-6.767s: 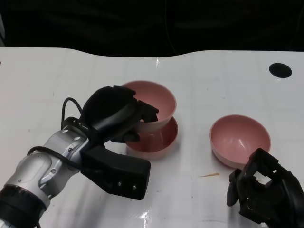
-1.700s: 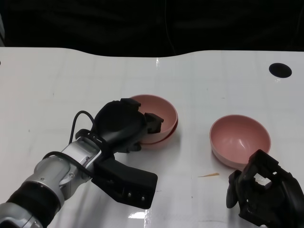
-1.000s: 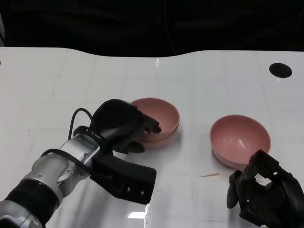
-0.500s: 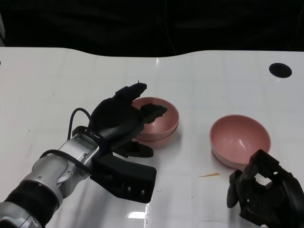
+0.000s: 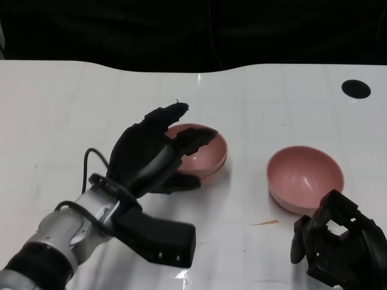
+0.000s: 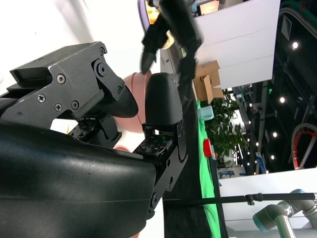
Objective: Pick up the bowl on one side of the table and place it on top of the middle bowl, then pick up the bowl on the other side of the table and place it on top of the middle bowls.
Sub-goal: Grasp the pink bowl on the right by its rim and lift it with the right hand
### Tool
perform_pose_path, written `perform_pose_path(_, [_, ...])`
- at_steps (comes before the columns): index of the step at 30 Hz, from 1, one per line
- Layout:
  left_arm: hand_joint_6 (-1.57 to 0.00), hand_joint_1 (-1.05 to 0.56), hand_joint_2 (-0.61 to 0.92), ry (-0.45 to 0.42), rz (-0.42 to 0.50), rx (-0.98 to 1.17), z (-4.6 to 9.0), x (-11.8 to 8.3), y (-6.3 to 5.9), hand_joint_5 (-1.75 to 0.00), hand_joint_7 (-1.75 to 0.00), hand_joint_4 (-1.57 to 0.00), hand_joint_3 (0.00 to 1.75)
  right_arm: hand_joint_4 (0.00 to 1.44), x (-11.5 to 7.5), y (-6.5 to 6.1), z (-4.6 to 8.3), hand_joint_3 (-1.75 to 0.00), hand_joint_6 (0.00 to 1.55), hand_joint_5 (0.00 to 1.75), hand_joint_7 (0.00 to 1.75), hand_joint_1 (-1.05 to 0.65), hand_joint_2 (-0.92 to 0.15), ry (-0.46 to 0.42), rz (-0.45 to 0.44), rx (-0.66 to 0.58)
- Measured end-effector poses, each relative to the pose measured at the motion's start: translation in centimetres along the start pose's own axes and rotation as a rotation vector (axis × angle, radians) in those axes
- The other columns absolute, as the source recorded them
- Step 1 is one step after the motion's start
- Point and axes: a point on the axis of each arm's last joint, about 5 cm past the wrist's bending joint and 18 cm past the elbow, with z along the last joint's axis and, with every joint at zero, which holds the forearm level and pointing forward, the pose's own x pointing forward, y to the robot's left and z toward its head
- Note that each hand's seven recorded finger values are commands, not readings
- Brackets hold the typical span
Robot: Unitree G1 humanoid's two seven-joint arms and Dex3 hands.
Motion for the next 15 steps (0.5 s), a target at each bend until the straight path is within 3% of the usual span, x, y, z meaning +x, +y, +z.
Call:
perform_pose_path(3, [-1.1,-0.15,0.92,-0.011,0.205,-0.112,0.0,-1.3,-0.1,-0.26,-0.08,-1.01,0.11,0.94,0.1,-0.1,0.0,-1.26,0.64,1.75,1.69,-0.02,-0.6,-0.003,-0.001,0.0])
perform_pose_path(5, [-1.16,-0.1,0.92,0.014,0.261,-0.189,-0.1,-2.4,0.2,-0.66,-0.05,-0.85,0.12,0.94,0.0,-0.3,0.1,-1.26,0.64,1.75,1.69,-0.01,-0.61,-0.003,-0.004,-0.004])
perform_pose_path(7, [-1.22,0.01,0.91,0.046,0.315,-0.276,-0.2,-3.5,0.6,-0.9,-0.07,-0.77,0.14,0.93,0.1,-0.3,0.2,-1.25,0.64,1.75,1.69,-0.01,-0.61,-0.004,0.002,-0.005])
perform_pose_path(8, [-1.25,0.07,0.87,0.063,0.348,-0.333,-0.2,-4.0,1.0,-1.03,-0.09,-0.74,0.27,0.93,0.1,-0.4,0.2,-1.25,0.64,1.75,1.68,-0.01,-0.61,-0.003,0.003,-0.005])
perform_pose_path(10, [-1.26,0.12,0.67,0.095,0.393,-0.441,0.0,-5.1,1.7,-1.12,-0.17,-0.75,0.73,0.93,0.1,-0.5,0.2,-1.24,0.64,1.75,1.68,-0.01,-0.61,-0.002,0.005,-0.006])
perform_pose_path(11, [-1.26,0.12,0.63,0.11,0.405,-0.479,0.1,-5.5,2.0,-1.14,-0.2,-0.76,0.84,0.93,0.1,-0.5,0.2,-1.24,0.64,1.75,1.68,-0.01,-0.61,-0.003,0.005,-0.007])
perform_pose_path(13, [-1.17,0.13,0.56,0.154,0.411,-0.561,0.3,-6.5,2.6,-1.22,-0.46,-0.78,1.07,0.93,0.2,-0.5,0.3,-1.23,0.64,1.75,1.67,-0.02,-0.61,-0.003,0.01,-0.008])
perform_pose_path(14, [-1.05,0.14,0.54,0.172,0.415,-0.602,0.5,-6.9,3.0,-1.3,-0.76,-0.79,1.16,0.93,0.2,-0.5,0.3,-1.22,0.64,1.75,1.67,-0.02,-0.61,-0.003,0.011,-0.009])
perform_pose_path(15, [-0.98,0.14,0.54,0.194,0.415,-0.645,0.6,-7.3,3.3,-1.34,-0.92,-0.79,1.2,0.93,0.2,-0.6,0.3,-1.22,0.64,1.75,1.67,-0.02,-0.61,-0.003,0.011,-0.01])
